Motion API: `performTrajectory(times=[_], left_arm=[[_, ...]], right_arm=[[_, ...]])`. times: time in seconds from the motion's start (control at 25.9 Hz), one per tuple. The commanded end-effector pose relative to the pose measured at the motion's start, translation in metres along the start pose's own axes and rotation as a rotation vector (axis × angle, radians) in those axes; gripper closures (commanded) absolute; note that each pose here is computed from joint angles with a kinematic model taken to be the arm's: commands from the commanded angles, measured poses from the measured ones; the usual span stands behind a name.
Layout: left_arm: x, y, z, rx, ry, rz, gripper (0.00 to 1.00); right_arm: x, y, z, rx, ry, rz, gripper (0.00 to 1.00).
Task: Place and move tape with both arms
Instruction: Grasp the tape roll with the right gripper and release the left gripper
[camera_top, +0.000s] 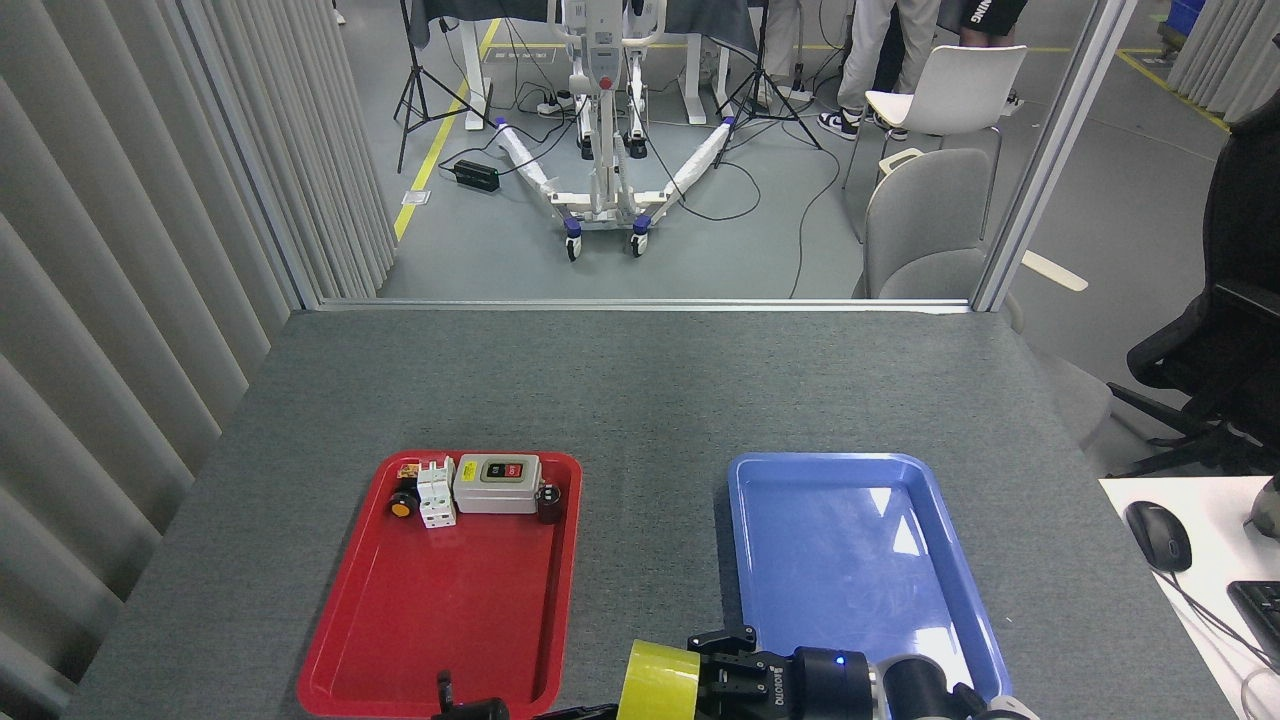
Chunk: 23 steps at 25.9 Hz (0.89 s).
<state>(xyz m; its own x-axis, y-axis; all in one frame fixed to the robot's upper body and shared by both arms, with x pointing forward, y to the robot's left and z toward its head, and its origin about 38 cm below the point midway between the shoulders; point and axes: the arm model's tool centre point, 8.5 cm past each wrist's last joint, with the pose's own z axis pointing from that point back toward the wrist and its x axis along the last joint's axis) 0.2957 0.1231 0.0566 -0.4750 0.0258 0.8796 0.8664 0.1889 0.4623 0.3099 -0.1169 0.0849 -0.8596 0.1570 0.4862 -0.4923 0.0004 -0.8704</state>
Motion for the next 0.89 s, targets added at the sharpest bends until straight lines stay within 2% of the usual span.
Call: performTrajectory(times=[0.0, 0.58, 0.85], left_arm=[[-0.0001, 0.0007, 0.0002, 0.004, 0.000, 0.001, 1.00], [-0.0044, 0.0033, 0.0004, 0.011, 0.013, 0.001, 1.00], [-0.0096, 0.0048, 0.0055, 0.010, 0.055, -0.009, 0.63]], right_arm=[[-0.0002, 0.0022, 0.0002, 0.016, 0.002, -0.003, 0.75], [-0.0012, 0.0048, 0.0012, 0.022, 0.009, -0.006, 0.86], [-0.0052, 0.0031, 0.0050, 0.024, 0.020, -0.004, 0.91]])
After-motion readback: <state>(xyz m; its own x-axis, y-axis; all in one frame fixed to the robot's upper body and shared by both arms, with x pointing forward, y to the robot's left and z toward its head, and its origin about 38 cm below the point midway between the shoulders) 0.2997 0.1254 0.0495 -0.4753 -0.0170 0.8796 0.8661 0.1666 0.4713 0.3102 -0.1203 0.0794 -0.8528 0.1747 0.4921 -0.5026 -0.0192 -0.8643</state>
